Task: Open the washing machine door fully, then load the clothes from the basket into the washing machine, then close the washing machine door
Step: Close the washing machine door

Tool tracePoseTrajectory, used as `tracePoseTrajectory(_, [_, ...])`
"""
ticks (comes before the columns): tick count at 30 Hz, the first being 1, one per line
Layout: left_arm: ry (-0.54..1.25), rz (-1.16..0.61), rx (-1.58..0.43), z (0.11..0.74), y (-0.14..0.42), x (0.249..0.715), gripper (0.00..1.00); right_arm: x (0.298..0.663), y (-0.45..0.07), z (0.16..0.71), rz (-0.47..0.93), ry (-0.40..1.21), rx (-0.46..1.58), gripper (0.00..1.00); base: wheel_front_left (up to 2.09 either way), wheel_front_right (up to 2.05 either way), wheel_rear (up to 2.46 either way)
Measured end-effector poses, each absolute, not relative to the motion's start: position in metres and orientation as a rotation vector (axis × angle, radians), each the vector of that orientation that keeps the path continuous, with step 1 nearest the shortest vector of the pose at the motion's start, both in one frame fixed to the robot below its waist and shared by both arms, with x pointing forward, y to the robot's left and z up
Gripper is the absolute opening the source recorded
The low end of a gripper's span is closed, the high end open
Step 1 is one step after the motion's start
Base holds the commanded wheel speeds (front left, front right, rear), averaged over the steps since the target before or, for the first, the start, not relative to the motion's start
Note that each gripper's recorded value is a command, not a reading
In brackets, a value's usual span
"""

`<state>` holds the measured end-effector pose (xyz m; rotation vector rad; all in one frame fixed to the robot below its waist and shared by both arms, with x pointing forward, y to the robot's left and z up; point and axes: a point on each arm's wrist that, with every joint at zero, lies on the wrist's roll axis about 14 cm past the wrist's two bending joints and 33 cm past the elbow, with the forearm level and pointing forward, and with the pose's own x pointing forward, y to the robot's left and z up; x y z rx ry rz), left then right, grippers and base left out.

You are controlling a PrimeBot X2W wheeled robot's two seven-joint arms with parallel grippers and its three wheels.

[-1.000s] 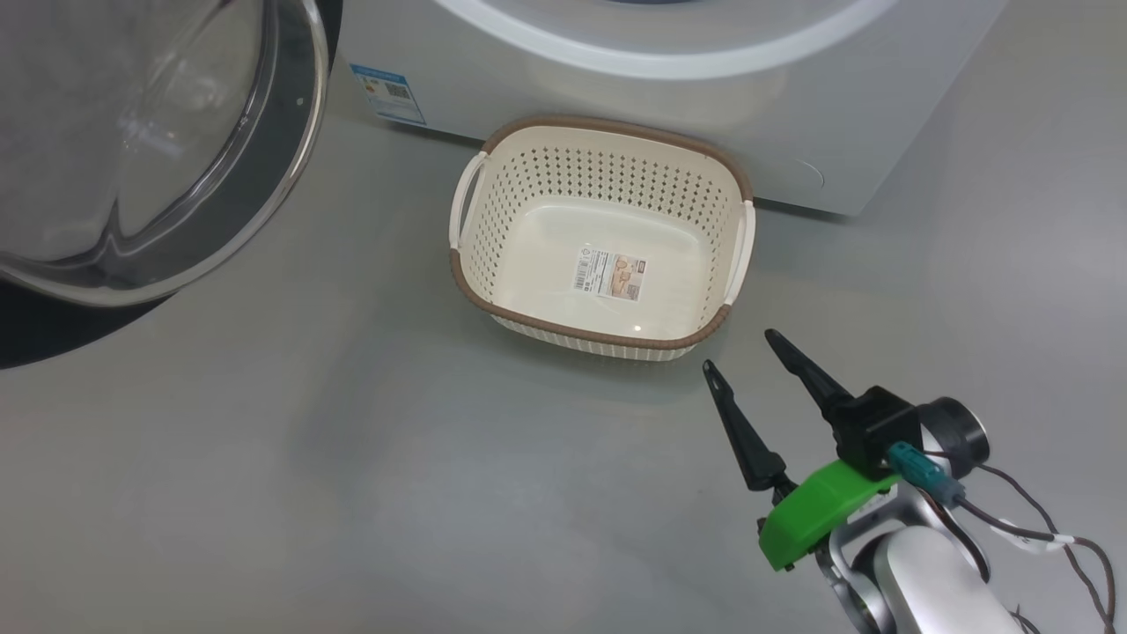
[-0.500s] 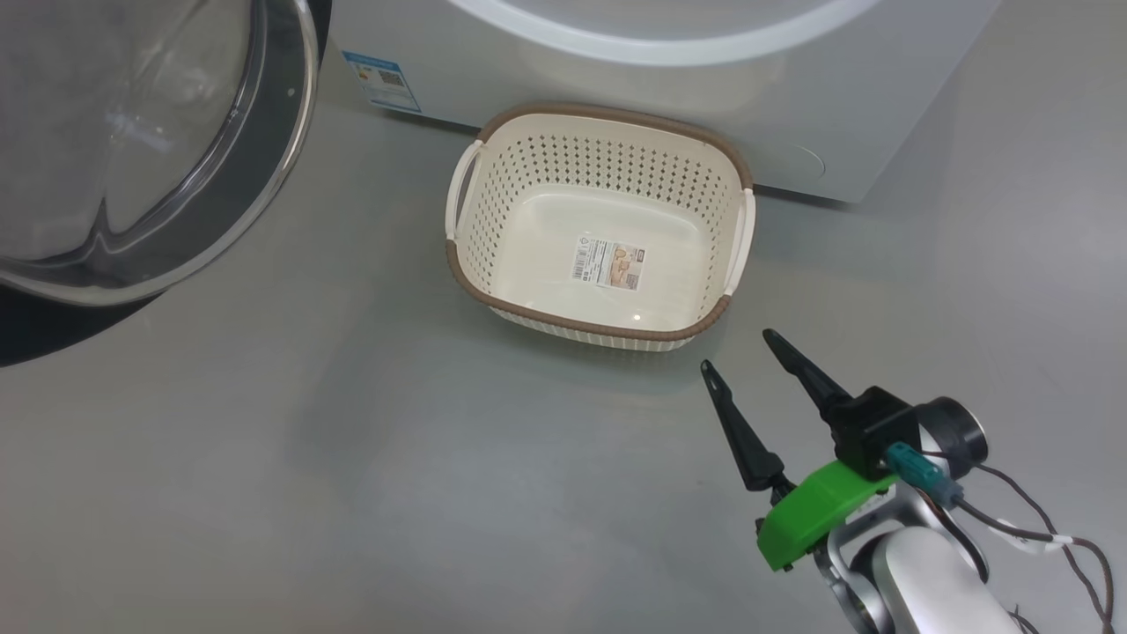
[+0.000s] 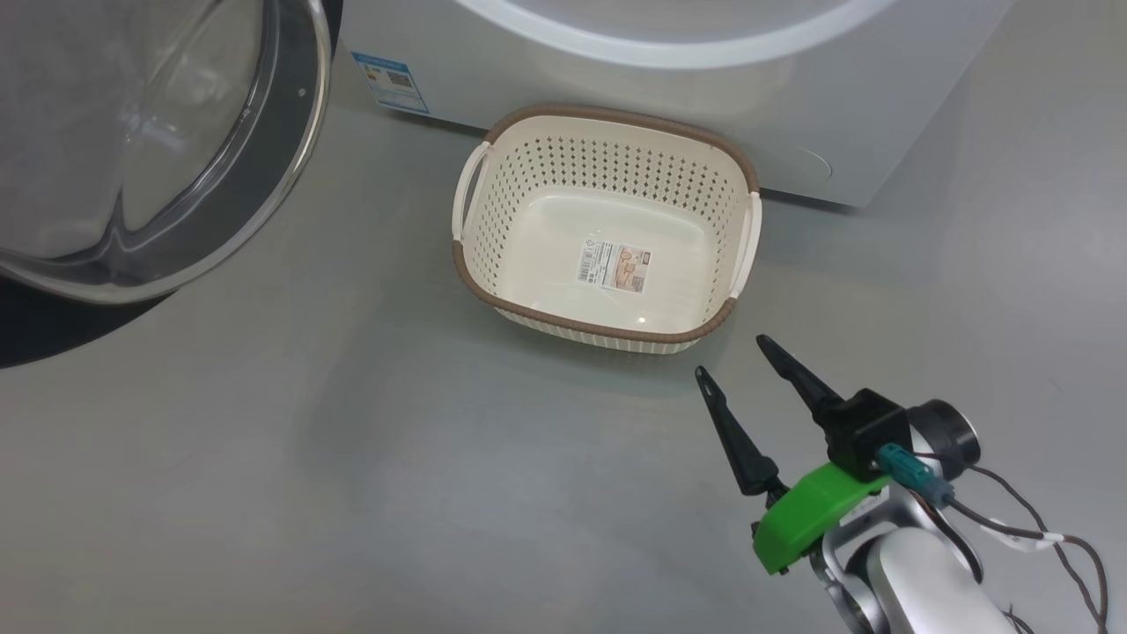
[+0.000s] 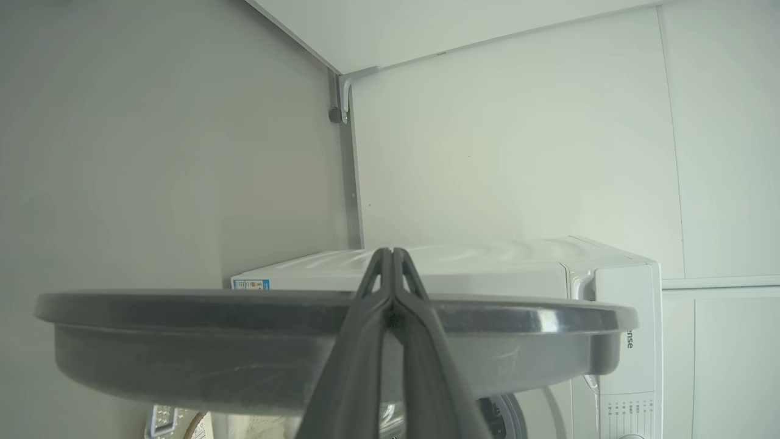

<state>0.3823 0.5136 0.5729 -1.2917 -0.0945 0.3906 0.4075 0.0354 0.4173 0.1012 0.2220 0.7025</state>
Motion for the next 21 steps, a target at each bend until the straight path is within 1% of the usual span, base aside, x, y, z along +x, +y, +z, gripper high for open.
tracePoseTrajectory(21, [0.003,0.265,-1.357,0.574,0.496,0.382,0.00,0.409,0.039,0.419,0.709,0.216,0.115,1.00,0.00,0.00,0.00])
